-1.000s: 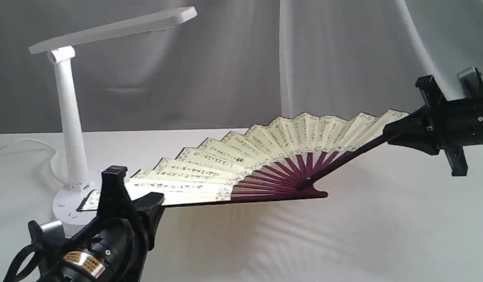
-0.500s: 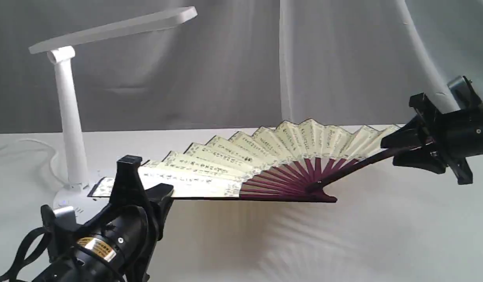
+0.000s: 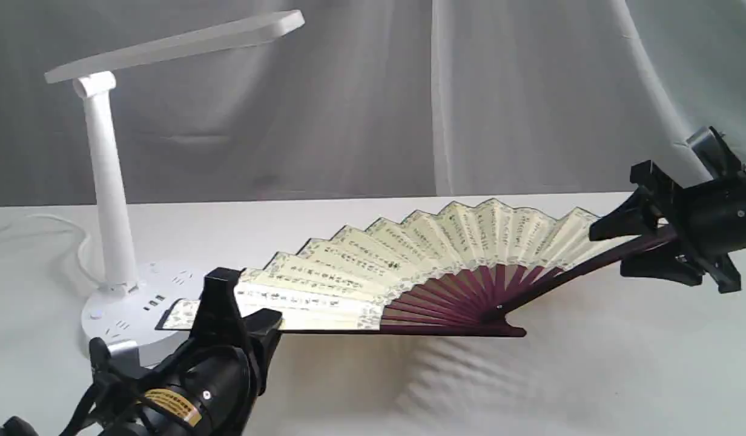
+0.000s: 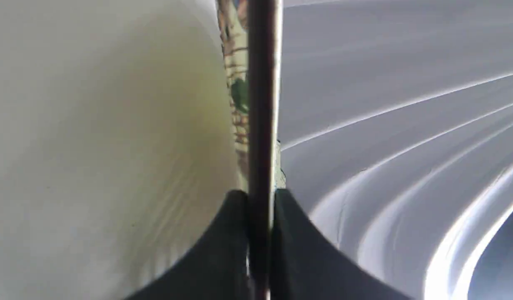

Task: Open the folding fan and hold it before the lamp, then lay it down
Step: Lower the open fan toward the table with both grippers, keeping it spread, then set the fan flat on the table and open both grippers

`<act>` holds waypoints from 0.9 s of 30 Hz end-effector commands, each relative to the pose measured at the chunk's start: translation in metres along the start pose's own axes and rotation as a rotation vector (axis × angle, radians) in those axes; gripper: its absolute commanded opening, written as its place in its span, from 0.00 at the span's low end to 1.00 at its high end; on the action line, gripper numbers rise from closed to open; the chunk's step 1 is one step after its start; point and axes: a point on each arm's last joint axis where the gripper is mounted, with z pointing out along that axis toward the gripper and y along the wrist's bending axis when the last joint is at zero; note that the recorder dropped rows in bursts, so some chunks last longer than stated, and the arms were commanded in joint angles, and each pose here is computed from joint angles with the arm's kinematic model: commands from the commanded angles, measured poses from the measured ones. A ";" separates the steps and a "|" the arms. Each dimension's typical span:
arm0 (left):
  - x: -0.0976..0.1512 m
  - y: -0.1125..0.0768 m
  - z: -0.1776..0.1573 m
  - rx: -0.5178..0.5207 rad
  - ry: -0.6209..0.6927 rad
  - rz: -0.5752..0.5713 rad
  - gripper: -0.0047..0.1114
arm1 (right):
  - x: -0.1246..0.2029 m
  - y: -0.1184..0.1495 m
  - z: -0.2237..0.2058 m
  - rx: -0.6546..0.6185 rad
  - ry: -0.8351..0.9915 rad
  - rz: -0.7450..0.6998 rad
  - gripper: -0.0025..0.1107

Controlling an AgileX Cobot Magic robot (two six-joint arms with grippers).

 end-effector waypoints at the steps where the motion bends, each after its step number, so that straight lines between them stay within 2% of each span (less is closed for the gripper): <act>1: 0.001 -0.001 0.002 0.057 0.012 -0.016 0.04 | -0.001 -0.003 -0.001 0.045 -0.013 -0.023 0.51; 5: -0.001 0.000 0.002 0.045 -0.019 -0.039 0.04 | -0.002 -0.006 -0.001 0.074 -0.025 -0.019 0.52; 11: -0.003 0.001 0.003 0.028 -0.035 -0.053 0.04 | -0.002 -0.006 -0.001 0.075 -0.027 -0.019 0.60; 20: 0.008 -0.001 0.015 -0.095 0.008 0.026 0.04 | -0.002 -0.006 -0.001 0.078 -0.025 -0.022 0.60; 27: 0.008 0.015 0.020 -0.143 -0.001 0.021 0.04 | -0.002 -0.006 -0.001 0.080 -0.024 -0.023 0.60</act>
